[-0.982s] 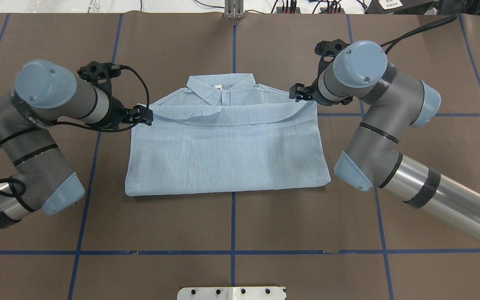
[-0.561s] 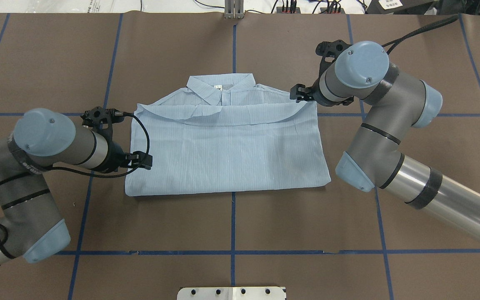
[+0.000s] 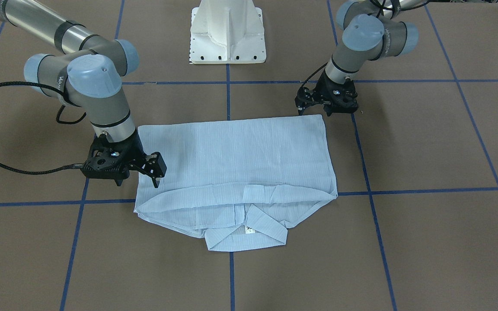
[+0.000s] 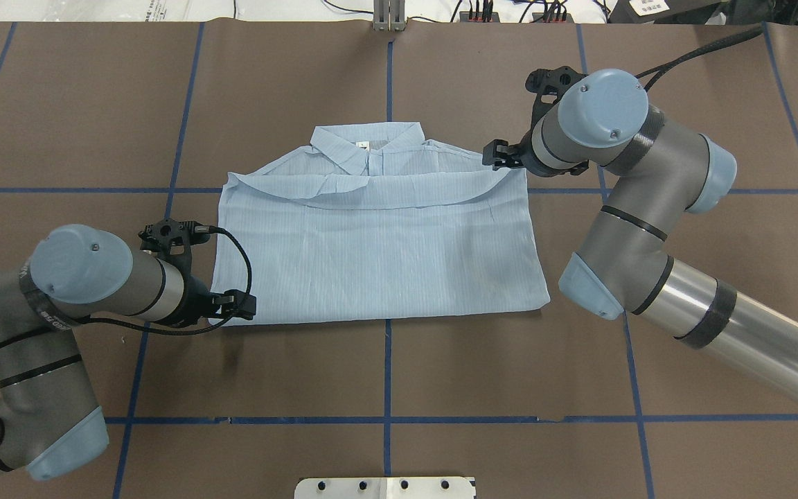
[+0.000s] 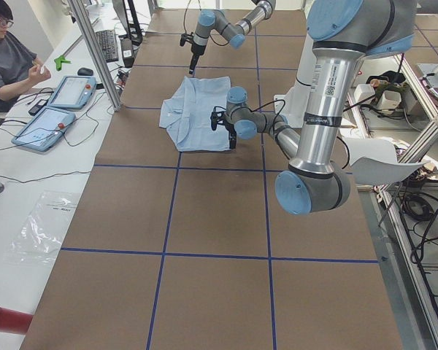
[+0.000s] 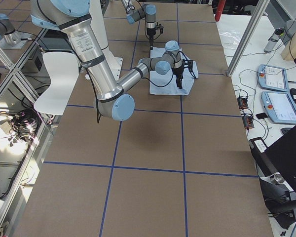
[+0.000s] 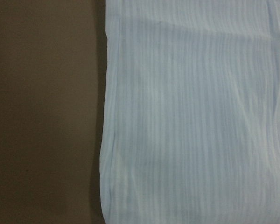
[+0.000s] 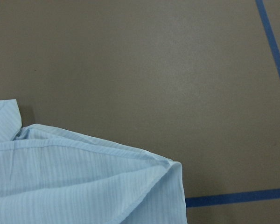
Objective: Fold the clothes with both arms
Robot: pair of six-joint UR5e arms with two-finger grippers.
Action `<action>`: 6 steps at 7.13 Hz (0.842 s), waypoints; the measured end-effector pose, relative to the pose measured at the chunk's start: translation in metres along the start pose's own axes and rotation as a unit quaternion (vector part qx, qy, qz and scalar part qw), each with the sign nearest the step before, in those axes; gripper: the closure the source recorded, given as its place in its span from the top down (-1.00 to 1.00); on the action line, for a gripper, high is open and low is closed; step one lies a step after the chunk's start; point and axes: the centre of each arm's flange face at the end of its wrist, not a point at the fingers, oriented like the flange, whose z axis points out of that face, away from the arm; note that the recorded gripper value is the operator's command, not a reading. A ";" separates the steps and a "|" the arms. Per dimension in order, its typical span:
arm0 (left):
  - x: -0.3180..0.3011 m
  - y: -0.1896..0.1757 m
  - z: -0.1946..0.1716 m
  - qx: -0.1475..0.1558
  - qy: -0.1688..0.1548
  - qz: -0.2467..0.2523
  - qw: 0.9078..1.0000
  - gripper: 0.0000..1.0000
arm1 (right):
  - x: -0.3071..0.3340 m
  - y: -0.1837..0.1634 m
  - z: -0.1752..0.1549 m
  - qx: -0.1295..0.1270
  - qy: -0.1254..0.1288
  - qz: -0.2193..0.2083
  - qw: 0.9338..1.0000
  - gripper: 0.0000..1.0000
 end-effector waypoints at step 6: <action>0.001 0.002 0.011 -0.001 -0.007 -0.001 1.000 -1.00 | 0.001 0.000 0.001 0.000 0.001 0.000 1.000 1.00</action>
